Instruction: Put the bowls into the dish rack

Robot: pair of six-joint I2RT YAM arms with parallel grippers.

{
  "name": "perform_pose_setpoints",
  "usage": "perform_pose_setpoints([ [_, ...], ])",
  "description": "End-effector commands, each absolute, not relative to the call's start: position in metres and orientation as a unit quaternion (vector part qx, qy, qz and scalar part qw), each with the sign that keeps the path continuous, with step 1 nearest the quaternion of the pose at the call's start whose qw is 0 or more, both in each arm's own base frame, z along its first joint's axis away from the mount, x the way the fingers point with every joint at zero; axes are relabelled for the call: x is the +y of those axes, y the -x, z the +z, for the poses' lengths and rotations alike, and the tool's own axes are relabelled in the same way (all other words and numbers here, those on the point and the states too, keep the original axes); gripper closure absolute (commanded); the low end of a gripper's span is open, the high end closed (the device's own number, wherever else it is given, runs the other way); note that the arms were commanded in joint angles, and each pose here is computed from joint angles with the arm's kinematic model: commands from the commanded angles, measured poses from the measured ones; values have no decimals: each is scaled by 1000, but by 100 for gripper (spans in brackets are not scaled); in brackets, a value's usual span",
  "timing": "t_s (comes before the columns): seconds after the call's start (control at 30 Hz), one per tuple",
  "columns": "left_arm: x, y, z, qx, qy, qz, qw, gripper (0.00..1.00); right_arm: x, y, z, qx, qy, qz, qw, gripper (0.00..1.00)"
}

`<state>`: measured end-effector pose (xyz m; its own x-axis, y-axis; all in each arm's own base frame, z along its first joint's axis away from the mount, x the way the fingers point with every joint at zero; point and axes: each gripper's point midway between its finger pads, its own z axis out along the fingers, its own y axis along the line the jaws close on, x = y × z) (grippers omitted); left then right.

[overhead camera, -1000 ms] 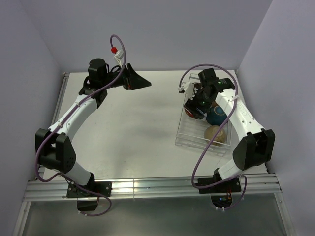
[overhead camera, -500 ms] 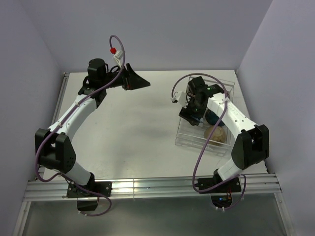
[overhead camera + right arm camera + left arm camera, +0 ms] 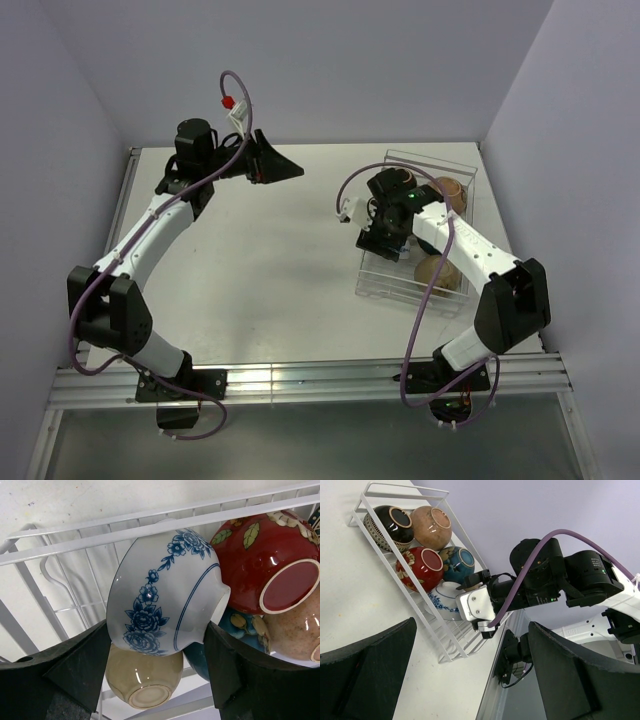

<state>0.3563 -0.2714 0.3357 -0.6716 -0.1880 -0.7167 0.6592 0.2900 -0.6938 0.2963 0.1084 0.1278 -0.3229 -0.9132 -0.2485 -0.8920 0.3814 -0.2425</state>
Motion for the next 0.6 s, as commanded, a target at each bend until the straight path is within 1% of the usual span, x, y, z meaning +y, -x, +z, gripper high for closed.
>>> perform_pose_setpoints([
  [0.0, -266, -348, 362, 690, -188, -568, 406, 0, 108, -298, 125, 812, 553, -39, 181, 65],
  [0.03, -266, -348, 362, 691, -188, -568, 406, 1, 107, -296, 123, 812, 554, -39, 178, 58],
  [0.1, -266, -348, 362, 691, -189, -567, 407, 0, 109, -295, 123, 808, 559, -39, 183, 57],
  [0.17, -266, -348, 362, 692, -189, -566, 407, 1, 106, -294, 121, 806, 561, -50, 183, 63],
  [0.27, -265, -348, 363, 692, -190, -564, 409, 0, 102, -291, 117, 803, 565, -57, 178, 77],
  [0.33, -265, -349, 363, 692, -190, -562, 410, 0, 99, -290, 115, 802, 567, -63, 177, 79],
  [0.4, -265, -349, 362, 693, -190, -561, 410, 0, 96, -290, 115, 799, 569, -70, 181, 78],
  [0.47, -264, -348, 363, 693, -191, -561, 411, 0, 92, -288, 111, 794, 577, -79, 177, 74],
  [0.57, -264, -349, 362, 694, -190, -560, 411, 1, 87, -288, 110, 788, 581, -94, 182, 70],
])
